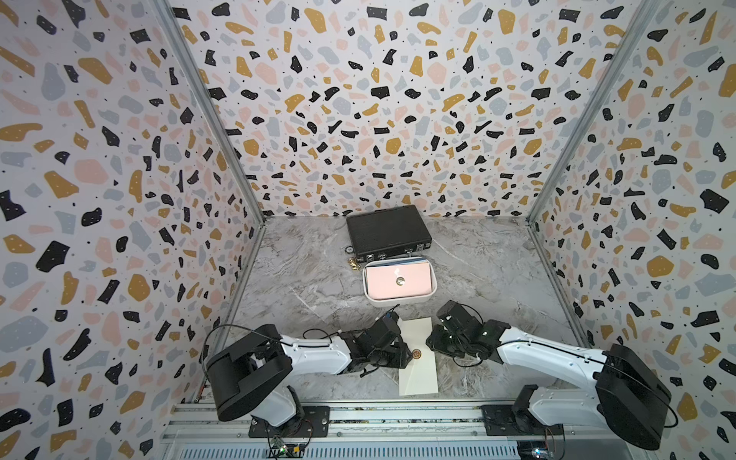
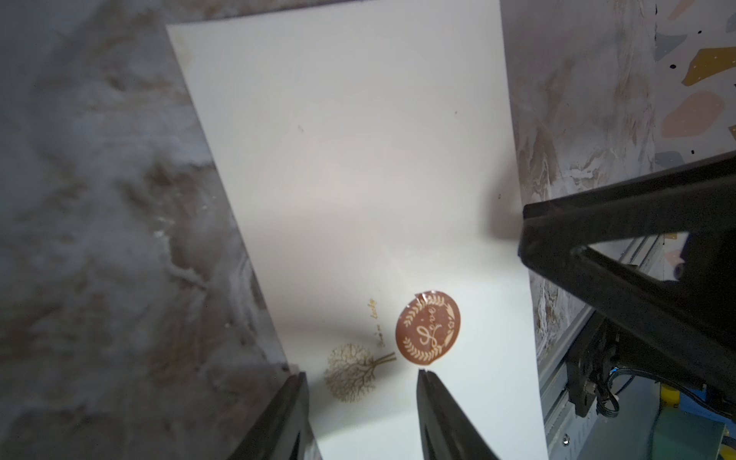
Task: Put the sealed envelopes into the storage box
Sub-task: Pick up the envelope from the center of the board.
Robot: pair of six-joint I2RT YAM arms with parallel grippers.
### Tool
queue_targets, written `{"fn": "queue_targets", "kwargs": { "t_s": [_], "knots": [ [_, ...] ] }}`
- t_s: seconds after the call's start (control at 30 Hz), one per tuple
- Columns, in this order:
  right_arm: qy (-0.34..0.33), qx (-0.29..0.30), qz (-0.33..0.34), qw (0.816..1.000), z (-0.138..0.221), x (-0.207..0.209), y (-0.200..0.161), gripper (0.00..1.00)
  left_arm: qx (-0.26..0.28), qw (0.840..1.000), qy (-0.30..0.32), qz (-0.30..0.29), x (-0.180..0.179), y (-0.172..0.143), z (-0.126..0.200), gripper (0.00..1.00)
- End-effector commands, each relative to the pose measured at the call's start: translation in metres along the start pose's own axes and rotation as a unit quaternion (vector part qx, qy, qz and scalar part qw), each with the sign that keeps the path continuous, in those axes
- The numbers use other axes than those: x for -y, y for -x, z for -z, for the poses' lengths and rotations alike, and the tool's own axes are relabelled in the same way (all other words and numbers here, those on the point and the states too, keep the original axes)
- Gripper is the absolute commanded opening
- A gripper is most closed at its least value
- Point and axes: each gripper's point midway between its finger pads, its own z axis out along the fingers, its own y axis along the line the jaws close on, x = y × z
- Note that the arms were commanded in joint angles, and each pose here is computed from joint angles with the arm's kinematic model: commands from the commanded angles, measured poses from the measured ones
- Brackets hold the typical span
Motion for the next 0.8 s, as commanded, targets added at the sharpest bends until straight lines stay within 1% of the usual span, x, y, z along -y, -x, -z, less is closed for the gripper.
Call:
{"fn": "queue_targets", "kwargs": {
  "t_s": [0.0,0.23,0.47,0.7,0.77],
  "knots": [
    [0.155,-0.04,0.018,0.987,0.012,-0.07,-0.013,0.28,-0.033,0.999,0.03,0.011,-0.023,-0.024,-0.011,0.48],
    [0.177,-0.05,0.029,0.982,0.016,-0.076,-0.018,0.25,-0.028,0.999,0.024,0.011,-0.021,-0.022,-0.011,0.48],
    [0.177,-0.061,0.035,0.982,0.016,-0.072,-0.023,0.25,-0.026,0.999,0.026,0.011,-0.022,-0.022,-0.012,0.48],
    [0.149,-0.064,0.058,0.985,0.011,-0.06,-0.027,0.25,-0.028,0.999,0.027,0.012,-0.024,-0.024,-0.012,0.48],
    [0.122,-0.07,0.062,0.988,0.009,-0.047,-0.03,0.26,-0.028,0.999,0.028,0.011,-0.025,-0.025,-0.011,0.48]
  ]
}}
